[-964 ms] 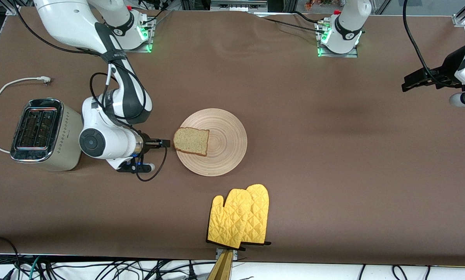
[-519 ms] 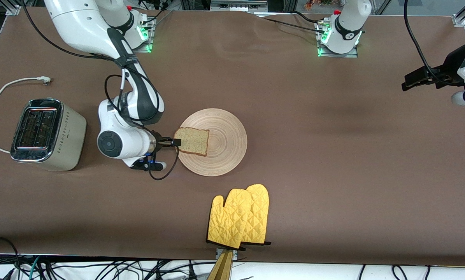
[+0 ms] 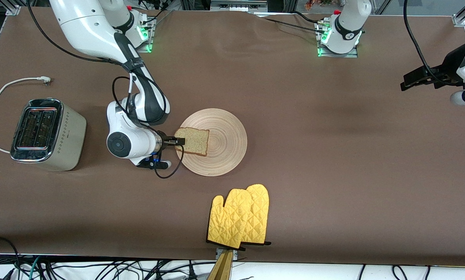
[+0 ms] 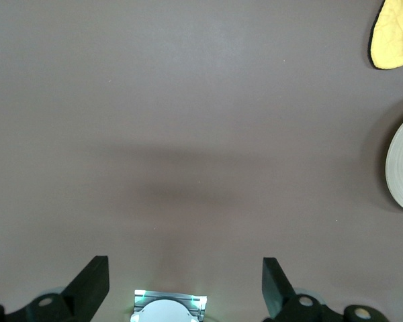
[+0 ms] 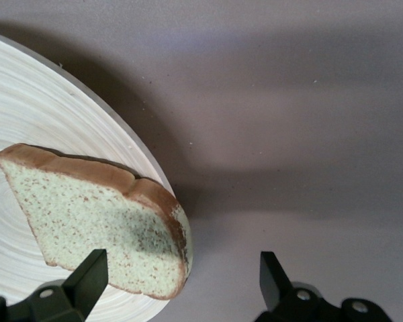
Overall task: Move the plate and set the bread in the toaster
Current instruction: 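Close the right gripper on the bread slice's crust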
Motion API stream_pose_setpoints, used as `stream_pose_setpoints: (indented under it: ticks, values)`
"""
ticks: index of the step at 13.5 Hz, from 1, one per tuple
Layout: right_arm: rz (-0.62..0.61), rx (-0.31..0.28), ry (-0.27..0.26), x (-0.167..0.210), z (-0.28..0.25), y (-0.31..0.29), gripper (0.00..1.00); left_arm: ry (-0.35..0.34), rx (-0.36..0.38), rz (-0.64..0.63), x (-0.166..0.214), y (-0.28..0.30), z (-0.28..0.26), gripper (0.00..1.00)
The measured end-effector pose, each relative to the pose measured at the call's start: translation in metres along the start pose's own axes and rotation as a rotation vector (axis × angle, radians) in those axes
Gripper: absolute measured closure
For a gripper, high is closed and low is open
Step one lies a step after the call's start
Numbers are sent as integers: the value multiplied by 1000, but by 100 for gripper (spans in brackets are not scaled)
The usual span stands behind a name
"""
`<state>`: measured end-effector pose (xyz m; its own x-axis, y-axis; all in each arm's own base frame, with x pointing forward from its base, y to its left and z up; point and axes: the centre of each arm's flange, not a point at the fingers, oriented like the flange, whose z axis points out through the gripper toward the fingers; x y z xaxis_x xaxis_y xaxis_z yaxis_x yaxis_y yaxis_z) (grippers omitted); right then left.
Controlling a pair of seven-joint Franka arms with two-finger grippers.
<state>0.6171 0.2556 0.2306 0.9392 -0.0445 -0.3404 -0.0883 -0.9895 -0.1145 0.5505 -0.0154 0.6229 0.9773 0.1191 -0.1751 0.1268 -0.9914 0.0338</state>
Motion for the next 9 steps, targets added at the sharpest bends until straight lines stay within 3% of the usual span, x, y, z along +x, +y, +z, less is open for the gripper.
stream_pose_setpoints:
  ticks: [2,4,6,8,9]
  values:
    - [2,-1,-4,0,2,1,5,0,0,2,0,1,0,0]
    - [4,-2,-8,0,5,1,28,0,0,2,0,2,0,0]
    - [5,-3,-11,0,7,2,34,2,0,1,1,2,0,0]
    - [6,-2,-13,0,8,2,57,3,-1,-3,1,-1,0,0]
    - [6,-2,-13,0,8,2,58,4,-1,-6,1,-2,0,0]
